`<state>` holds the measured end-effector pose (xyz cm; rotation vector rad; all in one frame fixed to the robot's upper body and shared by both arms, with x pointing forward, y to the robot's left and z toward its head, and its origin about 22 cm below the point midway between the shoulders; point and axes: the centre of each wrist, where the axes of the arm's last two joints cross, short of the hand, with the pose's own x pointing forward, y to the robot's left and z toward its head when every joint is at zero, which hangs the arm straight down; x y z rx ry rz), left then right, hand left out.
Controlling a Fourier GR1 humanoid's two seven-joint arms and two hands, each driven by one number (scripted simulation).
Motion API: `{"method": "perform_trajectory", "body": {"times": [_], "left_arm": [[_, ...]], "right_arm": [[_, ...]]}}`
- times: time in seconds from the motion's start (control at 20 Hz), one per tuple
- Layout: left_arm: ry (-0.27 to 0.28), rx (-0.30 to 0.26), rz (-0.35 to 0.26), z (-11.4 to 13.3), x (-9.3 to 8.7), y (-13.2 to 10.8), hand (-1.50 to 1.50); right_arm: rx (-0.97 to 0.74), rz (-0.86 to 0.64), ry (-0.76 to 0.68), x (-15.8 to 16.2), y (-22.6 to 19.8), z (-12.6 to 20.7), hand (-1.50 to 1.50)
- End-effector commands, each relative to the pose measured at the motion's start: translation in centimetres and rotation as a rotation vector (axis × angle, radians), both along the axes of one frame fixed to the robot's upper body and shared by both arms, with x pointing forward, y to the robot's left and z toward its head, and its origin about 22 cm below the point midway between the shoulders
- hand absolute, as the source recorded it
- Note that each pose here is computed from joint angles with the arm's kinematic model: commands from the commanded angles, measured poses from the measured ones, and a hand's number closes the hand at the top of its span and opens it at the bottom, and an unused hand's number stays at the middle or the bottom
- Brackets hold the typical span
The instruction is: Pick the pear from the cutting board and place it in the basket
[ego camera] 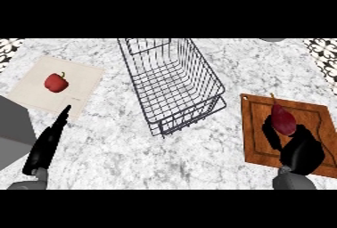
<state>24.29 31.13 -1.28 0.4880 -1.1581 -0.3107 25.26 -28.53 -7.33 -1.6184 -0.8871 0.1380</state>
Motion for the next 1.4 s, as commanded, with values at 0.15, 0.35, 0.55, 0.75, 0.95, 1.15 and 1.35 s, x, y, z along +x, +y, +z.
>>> {"method": "perform_trajectory", "body": {"times": [0.15,0.35,0.55,0.75,0.95,1.15,1.35], "left_arm": [[-0.009,-0.008,-0.021,0.2,0.4,-0.6,0.0],[0.008,0.006,-0.02,-0.1,0.3,-0.5,0.0],[0.019,0.007,-0.02,-0.1,0.3,-0.6,0.0],[0.031,0.003,-0.012,-0.3,0.3,-0.4,0.0],[0.039,0.015,-0.011,-0.6,0.1,-0.4,0.0],[0.037,-0.004,-0.017,-0.7,0.3,-0.8,0.0],[0.05,0.003,-0.029,-0.5,0.5,-0.9,0.0]], "right_arm": [[0.267,-0.204,0.277,-3.2,4.9,-4.0,1.5],[0.236,-0.202,0.201,-1.5,6.4,-1.6,1.5],[0.179,-0.2,0.114,0.5,7.7,1.5,1.5],[0.092,-0.18,0.072,1.5,8.7,3.9,1.5],[0.023,-0.152,0.024,2.7,10.3,6.6,1.5],[-0.016,-0.109,-0.057,4.0,12.6,10.4,1.5],[-0.013,-0.073,-0.156,4.9,15.0,14.8,1.5]]}}
